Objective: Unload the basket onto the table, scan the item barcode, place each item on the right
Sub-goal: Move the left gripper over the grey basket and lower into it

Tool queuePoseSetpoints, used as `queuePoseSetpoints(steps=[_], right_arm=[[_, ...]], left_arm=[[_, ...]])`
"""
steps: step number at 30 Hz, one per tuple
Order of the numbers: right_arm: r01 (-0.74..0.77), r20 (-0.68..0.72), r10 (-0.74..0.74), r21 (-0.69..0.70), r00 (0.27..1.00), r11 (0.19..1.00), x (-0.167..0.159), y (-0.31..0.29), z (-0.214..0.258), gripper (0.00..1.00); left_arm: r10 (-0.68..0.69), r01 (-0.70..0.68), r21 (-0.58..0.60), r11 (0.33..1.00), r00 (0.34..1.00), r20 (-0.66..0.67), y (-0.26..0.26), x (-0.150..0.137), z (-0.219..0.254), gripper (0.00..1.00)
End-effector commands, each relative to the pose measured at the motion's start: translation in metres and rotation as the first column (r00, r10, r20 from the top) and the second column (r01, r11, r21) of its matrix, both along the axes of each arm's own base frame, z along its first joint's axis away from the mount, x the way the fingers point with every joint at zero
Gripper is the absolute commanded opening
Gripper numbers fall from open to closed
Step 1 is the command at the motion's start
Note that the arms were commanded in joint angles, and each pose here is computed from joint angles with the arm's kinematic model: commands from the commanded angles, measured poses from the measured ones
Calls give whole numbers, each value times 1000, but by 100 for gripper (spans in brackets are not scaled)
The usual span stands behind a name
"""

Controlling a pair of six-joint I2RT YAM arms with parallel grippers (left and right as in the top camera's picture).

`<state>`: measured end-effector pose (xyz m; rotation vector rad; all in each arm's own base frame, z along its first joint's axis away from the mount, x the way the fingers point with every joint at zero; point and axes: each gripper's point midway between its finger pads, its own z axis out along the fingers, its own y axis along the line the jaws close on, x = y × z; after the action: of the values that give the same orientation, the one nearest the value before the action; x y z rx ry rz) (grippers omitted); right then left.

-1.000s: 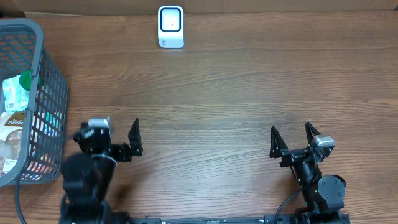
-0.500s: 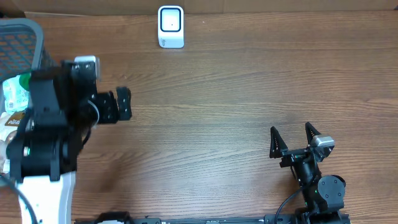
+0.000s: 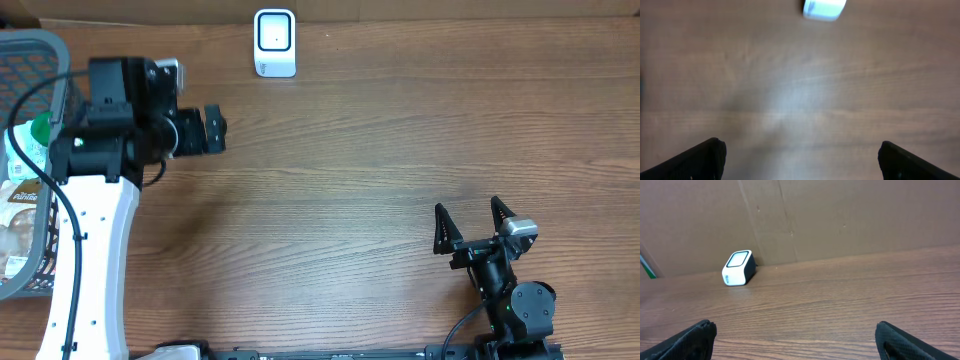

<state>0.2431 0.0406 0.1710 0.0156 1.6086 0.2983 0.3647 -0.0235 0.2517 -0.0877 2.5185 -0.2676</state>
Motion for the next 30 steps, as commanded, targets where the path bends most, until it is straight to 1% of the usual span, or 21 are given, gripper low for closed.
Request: queuePoseSetpoints(steps=[1,7,11,17,20,23,26,30], right_arm=[[9,8,-9,0,1000,1000,0,-2,-1,100],[8,8,-8,0,1000,1000,0,-2,-1,100],[9,8,-9,0,1000,1000,0,-2,-1,100],[8,8,-8,0,1000,1000,0,-2,-1,100],[8,8,-8,0,1000,1000,0,-2,-1,100],[8,8,-8,0,1000,1000,0,-2,-1,100],[8,8,-8,0,1000,1000,0,-2,-1,100],[8,8,-8,0,1000,1000,0,-2,-1,100]], left_arm=[[19,-14,-35,999,990,141,0,21,52,100],[18,-9,-32,999,957,288,0,31,110,99],[17,-8,-30,1000,944,329,0,32,126,100],[25,-20,-22,1000,954,298,3,27,120,100],[13,-4,-33,999,960,279,-1,24,116,100],[-4,8,-18,1000,970,243,-2,18,109,100],[-2,7,-20,1000,976,218,-2,14,104,95],[15,-9,-33,999,982,188,-2,9,99,94]])
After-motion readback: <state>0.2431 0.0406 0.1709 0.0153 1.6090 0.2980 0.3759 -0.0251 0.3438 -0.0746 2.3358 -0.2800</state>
